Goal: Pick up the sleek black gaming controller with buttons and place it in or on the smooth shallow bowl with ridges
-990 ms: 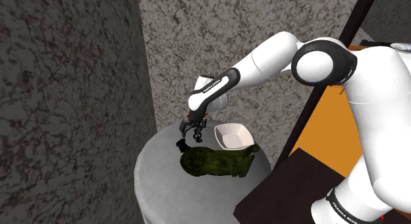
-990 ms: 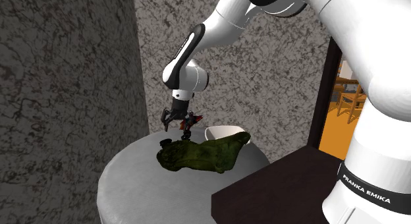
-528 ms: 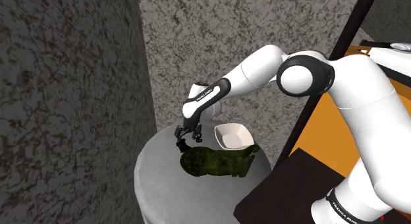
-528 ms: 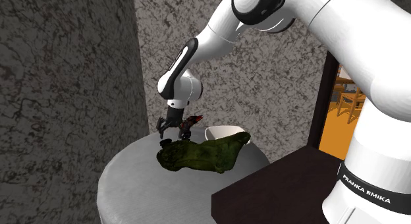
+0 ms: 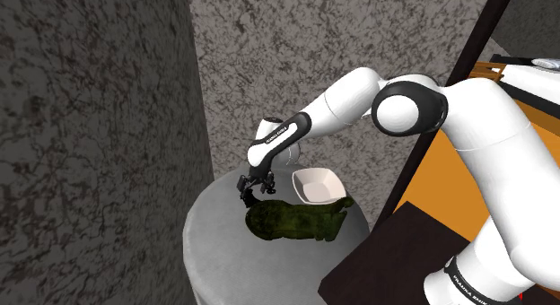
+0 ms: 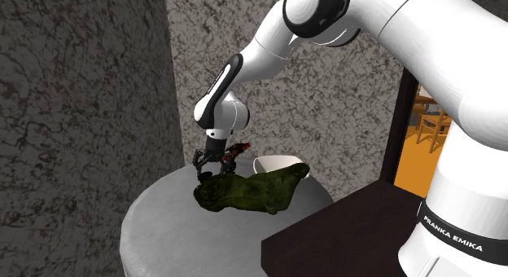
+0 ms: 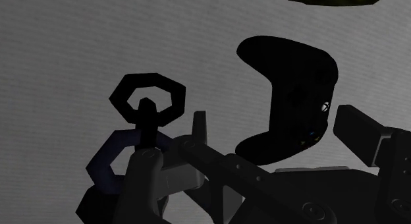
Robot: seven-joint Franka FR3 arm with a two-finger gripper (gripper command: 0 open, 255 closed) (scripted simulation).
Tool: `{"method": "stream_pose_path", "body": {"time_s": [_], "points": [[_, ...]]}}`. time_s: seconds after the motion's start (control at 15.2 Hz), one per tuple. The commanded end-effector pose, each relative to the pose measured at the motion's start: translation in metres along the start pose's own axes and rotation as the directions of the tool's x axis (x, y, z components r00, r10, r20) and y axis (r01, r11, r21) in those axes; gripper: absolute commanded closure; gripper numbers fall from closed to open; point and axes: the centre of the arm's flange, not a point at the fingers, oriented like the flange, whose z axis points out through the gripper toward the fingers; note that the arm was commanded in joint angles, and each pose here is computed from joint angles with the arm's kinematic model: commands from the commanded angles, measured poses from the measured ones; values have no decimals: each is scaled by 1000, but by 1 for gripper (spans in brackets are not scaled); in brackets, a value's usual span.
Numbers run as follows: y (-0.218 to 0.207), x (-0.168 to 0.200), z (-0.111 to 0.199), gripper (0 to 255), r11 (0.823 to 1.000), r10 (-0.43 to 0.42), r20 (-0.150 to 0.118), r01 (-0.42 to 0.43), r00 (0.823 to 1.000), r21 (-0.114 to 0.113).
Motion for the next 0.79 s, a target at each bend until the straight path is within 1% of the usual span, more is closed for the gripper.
{"method": "stream_pose_path", "body": {"time_s": [0.0,0.07,0.13,0.53,0.66,0.73], "points": [[0,0,0,0,1000,0,0,0,1000,0],[0,0,0,0,1000,0,0,0,1000,0],[0,0,0,255,1000,0,0,0,1000,0],[3,6,-1,255,1000,0,0,0,1000,0],[5,4,4,255,1000,0,0,0,1000,0],[0,0,0,255,1000,0,0,0,1000,0]]}}
